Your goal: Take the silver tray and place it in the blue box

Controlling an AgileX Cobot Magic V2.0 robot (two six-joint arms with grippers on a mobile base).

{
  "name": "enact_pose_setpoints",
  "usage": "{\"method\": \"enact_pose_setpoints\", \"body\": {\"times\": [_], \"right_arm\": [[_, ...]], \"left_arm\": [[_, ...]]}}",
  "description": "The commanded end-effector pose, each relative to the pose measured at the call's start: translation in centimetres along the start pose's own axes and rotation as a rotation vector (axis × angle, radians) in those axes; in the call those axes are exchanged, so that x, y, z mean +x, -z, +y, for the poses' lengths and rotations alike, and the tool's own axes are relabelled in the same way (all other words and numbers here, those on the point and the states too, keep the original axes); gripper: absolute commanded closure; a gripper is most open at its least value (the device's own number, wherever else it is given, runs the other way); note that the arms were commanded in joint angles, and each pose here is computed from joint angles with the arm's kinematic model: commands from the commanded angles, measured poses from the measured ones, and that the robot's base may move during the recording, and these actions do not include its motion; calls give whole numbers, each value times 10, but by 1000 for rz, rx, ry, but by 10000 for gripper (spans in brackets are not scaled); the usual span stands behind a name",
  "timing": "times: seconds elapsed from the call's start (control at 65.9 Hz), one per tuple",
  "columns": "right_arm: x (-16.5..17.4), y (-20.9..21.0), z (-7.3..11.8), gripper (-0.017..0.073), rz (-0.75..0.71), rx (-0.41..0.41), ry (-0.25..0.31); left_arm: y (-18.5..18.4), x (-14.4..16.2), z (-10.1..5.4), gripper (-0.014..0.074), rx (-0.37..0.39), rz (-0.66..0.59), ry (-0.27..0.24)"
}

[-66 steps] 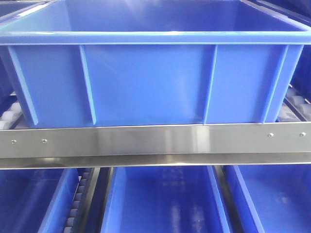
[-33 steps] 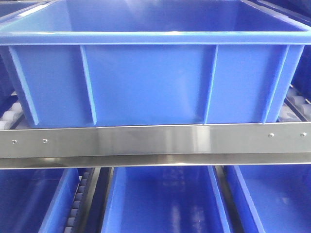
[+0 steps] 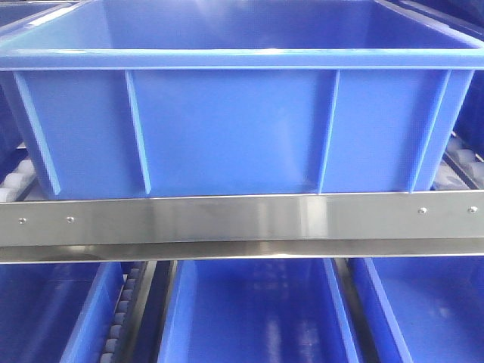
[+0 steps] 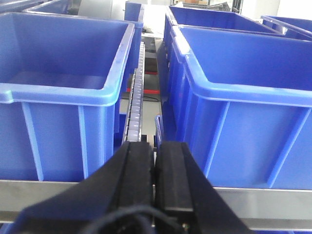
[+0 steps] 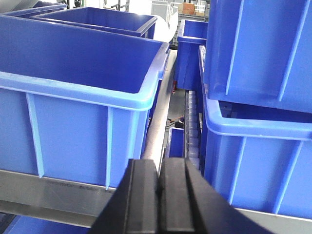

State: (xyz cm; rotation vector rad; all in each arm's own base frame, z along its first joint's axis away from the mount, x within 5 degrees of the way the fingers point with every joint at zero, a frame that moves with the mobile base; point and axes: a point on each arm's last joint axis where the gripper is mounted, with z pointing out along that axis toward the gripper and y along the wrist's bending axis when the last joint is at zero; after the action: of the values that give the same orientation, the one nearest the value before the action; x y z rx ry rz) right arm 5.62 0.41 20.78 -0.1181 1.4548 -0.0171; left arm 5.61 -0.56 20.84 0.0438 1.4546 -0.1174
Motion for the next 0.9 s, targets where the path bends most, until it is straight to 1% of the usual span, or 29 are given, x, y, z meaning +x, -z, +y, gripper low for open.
{"method": "enact_pose_setpoints", "body": {"times": [0.0,0.121,0.228,0.394,0.88], "right_arm": [[-16,3,-1,508,-126,9,13],[-16,3,-1,508,-126,9,13],[-16,3,-1,508,-126,9,13],[-16,3,-1,508,-126,9,13],[-16,3,-1,508,-126,9,13]], "left_arm": [[2,-5,1,593,-7,-110,-20],[2,-4,1,593,-8,-105,-27],[2,-2,0,593,-4,-84,-55],[1,3,0,593,-2,-25,-55],[1,3,0,593,-2,-27,-55]]}}
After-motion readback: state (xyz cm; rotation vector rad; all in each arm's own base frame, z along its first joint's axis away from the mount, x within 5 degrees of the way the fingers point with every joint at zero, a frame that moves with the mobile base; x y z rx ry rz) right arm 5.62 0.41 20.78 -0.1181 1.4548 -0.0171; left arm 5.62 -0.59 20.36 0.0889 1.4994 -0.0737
